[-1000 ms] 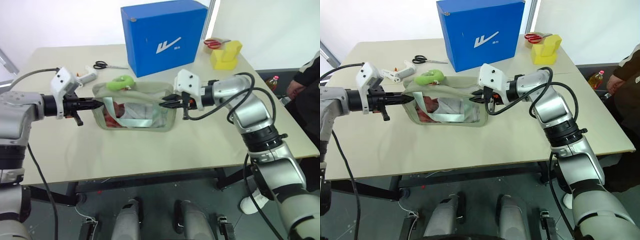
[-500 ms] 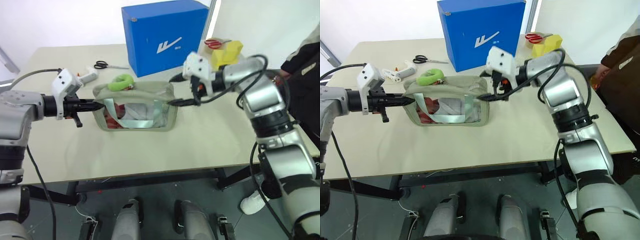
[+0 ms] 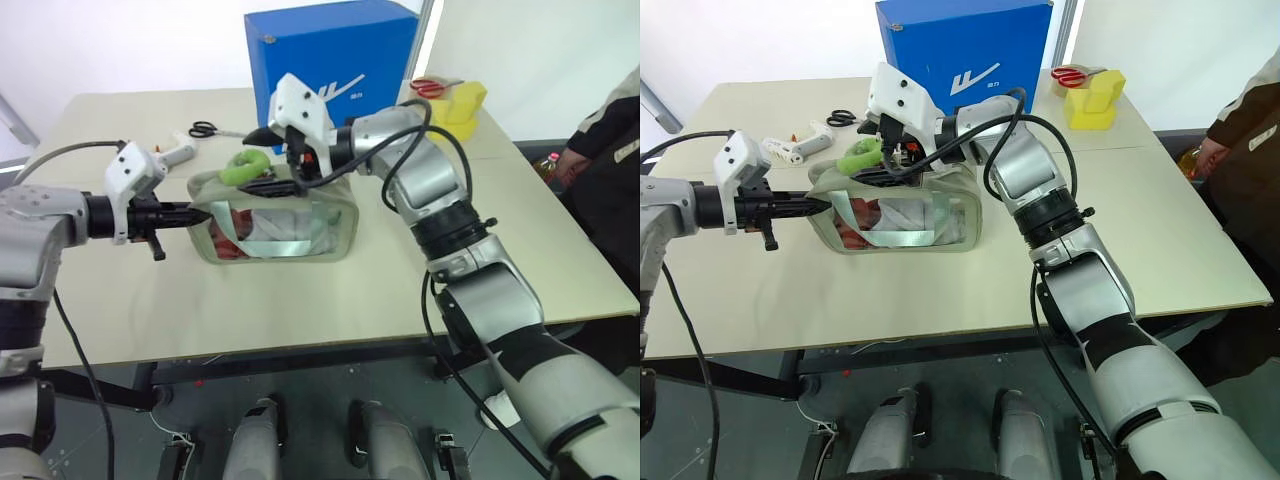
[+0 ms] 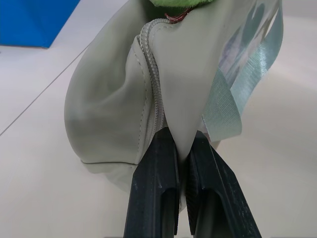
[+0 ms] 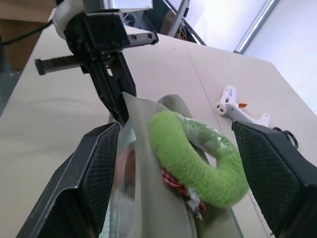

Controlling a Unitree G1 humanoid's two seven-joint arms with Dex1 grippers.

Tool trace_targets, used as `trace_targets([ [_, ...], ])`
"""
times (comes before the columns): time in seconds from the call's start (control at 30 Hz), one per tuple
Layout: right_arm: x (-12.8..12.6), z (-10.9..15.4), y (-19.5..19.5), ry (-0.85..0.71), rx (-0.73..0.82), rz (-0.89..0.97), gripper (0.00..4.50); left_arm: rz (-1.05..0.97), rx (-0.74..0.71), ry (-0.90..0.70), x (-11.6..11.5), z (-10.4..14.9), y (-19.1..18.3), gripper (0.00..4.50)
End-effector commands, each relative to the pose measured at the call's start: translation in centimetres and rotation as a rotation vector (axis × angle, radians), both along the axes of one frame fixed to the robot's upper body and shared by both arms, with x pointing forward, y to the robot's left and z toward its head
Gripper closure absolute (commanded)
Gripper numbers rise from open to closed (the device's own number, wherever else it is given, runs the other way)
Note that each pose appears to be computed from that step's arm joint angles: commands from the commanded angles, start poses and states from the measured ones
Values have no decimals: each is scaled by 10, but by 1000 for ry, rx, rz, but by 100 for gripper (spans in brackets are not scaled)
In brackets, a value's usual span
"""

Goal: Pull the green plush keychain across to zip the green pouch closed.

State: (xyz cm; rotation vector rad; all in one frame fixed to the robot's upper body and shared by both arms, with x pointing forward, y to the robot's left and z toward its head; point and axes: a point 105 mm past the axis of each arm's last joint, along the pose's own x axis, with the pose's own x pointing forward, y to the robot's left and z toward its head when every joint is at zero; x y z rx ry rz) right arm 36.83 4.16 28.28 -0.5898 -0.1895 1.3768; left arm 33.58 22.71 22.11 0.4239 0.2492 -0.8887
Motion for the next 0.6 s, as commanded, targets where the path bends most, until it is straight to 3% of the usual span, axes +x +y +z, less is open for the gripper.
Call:
trace_targets([
  [0.03, -5, 14, 10, -44, 13, 30, 75, 5, 16, -23, -5, 7, 3, 450],
  [0.1, -3, 11, 12, -36, 6, 25, 75, 6, 16, -22, -5, 7, 3, 450],
  [0.13, -2, 10, 11, -30, 0, 22, 126, 6, 15, -22, -5, 7, 3, 450],
  [0.17, -1, 8, 11, -30, -7, 20, 149, 7, 15, -23, -5, 7, 3, 450],
  [0.37, 2, 9, 4, -34, -15, 18, 447, 4, 17, -29, -3, 7, 1, 450],
  [0.6, 10, 25, -24, -104, -21, -50, 447, 2, 12, -31, -1, 7, 0, 450],
])
